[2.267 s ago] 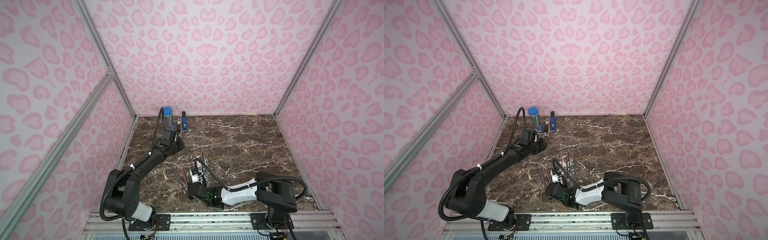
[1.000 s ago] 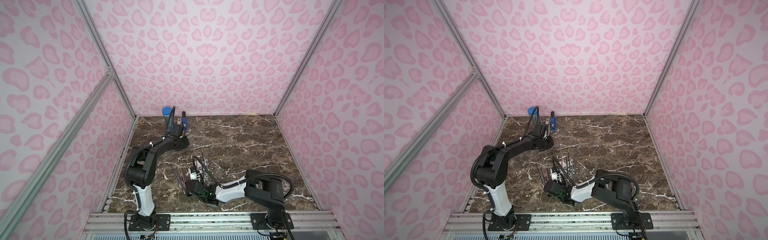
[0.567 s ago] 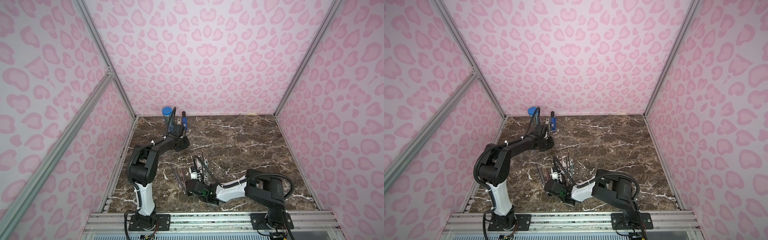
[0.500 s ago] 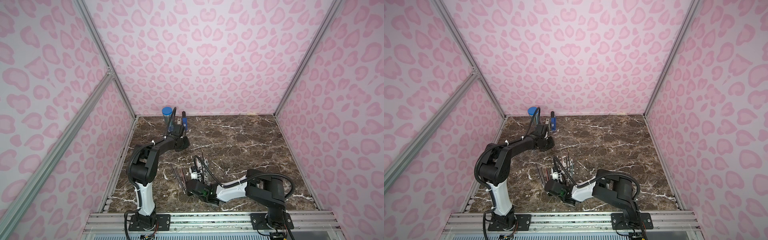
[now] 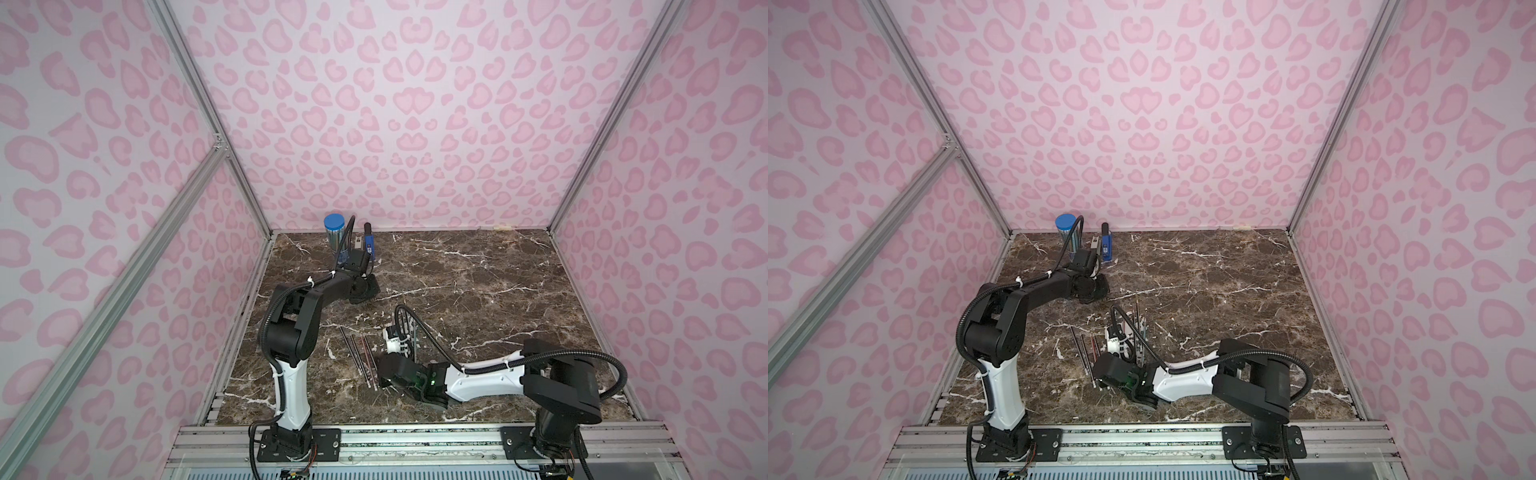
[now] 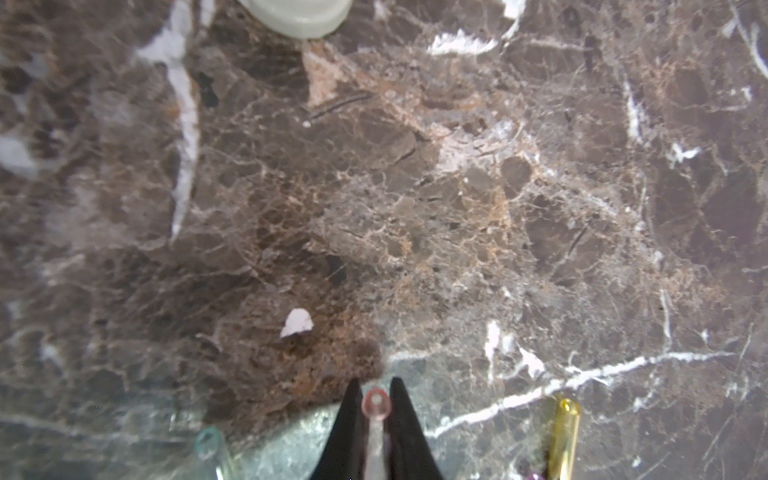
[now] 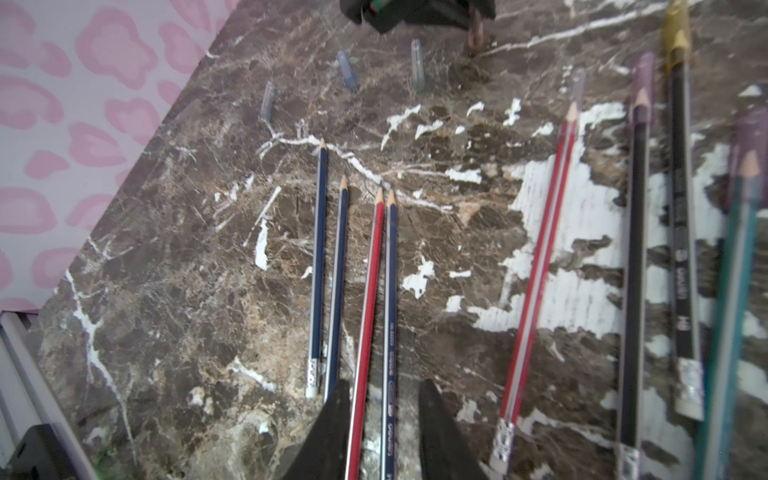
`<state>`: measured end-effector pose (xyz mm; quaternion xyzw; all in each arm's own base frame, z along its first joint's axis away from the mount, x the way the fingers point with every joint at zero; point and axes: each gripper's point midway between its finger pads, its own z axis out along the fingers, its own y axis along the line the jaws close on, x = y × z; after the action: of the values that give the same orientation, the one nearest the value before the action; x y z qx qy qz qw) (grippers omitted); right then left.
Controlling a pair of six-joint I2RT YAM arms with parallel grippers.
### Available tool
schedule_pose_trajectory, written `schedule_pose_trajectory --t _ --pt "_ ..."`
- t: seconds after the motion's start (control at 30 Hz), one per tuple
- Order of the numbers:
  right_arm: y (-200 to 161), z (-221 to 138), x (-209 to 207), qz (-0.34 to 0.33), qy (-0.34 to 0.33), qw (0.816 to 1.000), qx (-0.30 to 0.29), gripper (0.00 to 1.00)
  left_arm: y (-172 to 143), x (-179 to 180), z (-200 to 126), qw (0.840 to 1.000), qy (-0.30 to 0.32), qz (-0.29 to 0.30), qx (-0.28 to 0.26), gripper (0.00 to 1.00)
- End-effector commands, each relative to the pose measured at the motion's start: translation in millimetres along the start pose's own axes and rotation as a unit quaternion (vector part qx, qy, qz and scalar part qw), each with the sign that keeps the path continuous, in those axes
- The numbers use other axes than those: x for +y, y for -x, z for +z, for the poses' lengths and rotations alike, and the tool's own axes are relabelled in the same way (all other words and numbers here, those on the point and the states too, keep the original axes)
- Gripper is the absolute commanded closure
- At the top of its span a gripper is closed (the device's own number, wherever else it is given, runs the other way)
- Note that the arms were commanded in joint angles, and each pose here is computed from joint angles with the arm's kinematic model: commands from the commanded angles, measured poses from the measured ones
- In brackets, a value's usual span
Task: Remove the protective cover of the pencils
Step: Place the protective sleeve at the center of the board.
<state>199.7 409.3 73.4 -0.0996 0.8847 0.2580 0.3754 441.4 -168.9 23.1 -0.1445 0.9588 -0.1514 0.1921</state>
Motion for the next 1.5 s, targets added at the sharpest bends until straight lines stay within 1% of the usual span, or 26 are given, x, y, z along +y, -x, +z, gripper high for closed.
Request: schedule_pose_trajectory --t 0.0,0.17,0.37,0.6,1.0,1.13,1.33,1.47 --pt "4 -3 -18 -0.007 -0.032 0.999 -0.010 0.69 1 2 1 1.000 0.009 0.007 0.002 0.94" --pt "8 -6 -45 0.019 -0.050 0.998 -0.013 0.69 0 1 2 1.000 0.005 0.007 0.005 0.93" --pt "16 -10 -64 0.034 -0.066 0.997 -0.018 0.66 -3 3 0 1.000 0.004 0.006 0.005 0.87" --pt "23 -8 -62 0.034 -0.066 0.997 -0.021 0.65 -4 4 -4 1.000 0.006 0.006 0.002 0.83" --pt "23 9 -65 0.031 -0.081 0.996 -0.007 0.64 -4 2 -8 1.000 0.001 0.007 0.002 0.81" --pt "18 21 -67 0.027 -0.089 0.996 0.006 0.65 1 -4 -19 1.000 -0.010 0.007 -0.008 0.80" --pt "10 39 -71 0.017 -0.105 0.994 0.023 0.64 7 -16 -40 0.999 -0.034 0.011 -0.021 0.76" --pt "7 48 -73 0.011 -0.114 0.993 0.031 0.68 7 -22 -54 0.998 -0.048 0.014 -0.029 0.76"
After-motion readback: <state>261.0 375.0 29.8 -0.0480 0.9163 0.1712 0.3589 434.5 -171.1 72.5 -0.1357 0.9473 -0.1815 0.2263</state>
